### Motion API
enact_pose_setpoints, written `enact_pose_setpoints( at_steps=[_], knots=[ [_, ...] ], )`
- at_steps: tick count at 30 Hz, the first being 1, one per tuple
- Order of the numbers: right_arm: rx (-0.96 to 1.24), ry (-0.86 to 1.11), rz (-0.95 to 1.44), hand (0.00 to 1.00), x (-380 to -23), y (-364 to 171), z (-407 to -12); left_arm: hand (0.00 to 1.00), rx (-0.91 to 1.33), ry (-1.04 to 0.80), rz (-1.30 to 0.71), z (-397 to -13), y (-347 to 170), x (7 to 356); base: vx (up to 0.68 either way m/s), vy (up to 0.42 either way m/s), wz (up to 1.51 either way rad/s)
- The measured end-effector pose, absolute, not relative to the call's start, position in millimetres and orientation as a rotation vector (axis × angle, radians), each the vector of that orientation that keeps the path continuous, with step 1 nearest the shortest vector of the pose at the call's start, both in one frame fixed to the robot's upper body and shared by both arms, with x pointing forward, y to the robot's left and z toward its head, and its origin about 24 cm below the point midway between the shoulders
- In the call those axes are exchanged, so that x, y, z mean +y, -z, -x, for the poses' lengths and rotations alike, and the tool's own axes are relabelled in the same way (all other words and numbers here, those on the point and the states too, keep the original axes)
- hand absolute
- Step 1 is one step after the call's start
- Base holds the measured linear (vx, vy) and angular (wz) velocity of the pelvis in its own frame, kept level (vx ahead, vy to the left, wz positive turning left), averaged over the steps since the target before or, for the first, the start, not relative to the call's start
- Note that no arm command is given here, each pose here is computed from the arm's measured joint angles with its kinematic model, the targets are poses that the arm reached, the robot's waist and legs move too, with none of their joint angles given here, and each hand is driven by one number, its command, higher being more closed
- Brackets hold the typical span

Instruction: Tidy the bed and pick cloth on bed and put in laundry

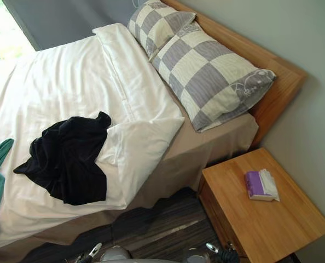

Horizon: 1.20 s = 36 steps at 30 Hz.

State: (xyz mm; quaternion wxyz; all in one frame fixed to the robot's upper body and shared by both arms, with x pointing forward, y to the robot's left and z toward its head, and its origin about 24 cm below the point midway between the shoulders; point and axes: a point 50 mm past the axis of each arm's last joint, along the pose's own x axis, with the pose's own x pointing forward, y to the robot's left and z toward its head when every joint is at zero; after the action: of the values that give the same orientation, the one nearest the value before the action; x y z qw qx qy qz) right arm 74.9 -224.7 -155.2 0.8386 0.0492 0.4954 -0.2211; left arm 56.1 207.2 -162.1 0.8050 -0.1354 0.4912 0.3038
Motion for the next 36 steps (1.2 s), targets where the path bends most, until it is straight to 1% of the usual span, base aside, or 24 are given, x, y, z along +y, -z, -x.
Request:
enact_pose_setpoints(
  at_steps=[7,9,12,14,15,17,20,22,23,26,29,30,32,34,36],
  knots=[
    [1.077,0.525,-0.182,0.0,-215,159,-62,0.0,1.046,-0.57,0.197,-66,159,219,0.16,-0.041,0.64],
    [1.027,0.518,-0.188,0.0,-214,154,-73,0.0,1.054,-0.548,0.17,-65,159,222,0.06,-0.114,0.2],
    [0.83,0.522,-0.177,0.0,-221,130,-109,0.0,1.069,-0.531,0.163,-64,159,221,-0.01,-0.117,-0.06],
    [0.578,0.569,-0.133,0.0,-244,87,-141,0.0,1.073,-0.513,0.143,-64,159,221,-0.04,-0.109,-0.07],
    [0.513,0.582,-0.115,0.0,-251,75,-148,0.0,1.074,-0.505,0.135,-64,159,220,-0.04,-0.107,-0.02],
    [0.288,0.619,-0.011,0.0,-277,27,-171,0.0,1.079,-0.484,0.111,-64,159,221,-0.05,-0.12,-0.03],
    [0.09,0.595,0.148,0.0,-284,-20,-194,0.0,1.094,-0.47,0.093,-59,160,221,-0.06,-0.076,-0.01],
    [0.001,0.575,0.229,0.0,-282,-42,-201,0.0,1.105,-0.432,0.057,-58,160,220,-0.1,-0.056,0.1],
    [-0.066,0.558,0.269,0.0,-277,-57,-208,0.0,1.113,-0.402,0.032,-57,160,219,-0.08,-0.022,0.26],
    [-0.165,0.507,0.333,0.0,-262,-79,-216,0.0,1.145,-0.383,-0.008,-51,162,223,-0.05,-0.035,0.45],
    [-0.229,0.433,0.365,0.0,-242,-88,-223,0.0,1.158,-0.37,-0.05,-50,161,229,-0.01,-0.072,0.77],
    [-0.285,0.361,0.358,0.0,-223,-97,-231,0.0,1.152,-0.381,-0.079,-50,159,240,-0.05,-0.117,0.79],
    [-0.351,0.263,0.361,0.0,-199,-108,-243,0.0,1.162,-0.382,-0.061,-52,161,236,-0.05,-0.086,0.34],
    [-0.426,0.12,0.357,0.0,-161,-120,-256,0.0,1.182,-0.375,-0.037,-48,164,226,-0.02,-0.029,-0.17],
    [-0.436,0.05,0.37,0.0,-144,-120,-263,0.0,1.188,-0.378,-0.037,-46,164,226,0.03,-0.018,-0.01]
  ],
)
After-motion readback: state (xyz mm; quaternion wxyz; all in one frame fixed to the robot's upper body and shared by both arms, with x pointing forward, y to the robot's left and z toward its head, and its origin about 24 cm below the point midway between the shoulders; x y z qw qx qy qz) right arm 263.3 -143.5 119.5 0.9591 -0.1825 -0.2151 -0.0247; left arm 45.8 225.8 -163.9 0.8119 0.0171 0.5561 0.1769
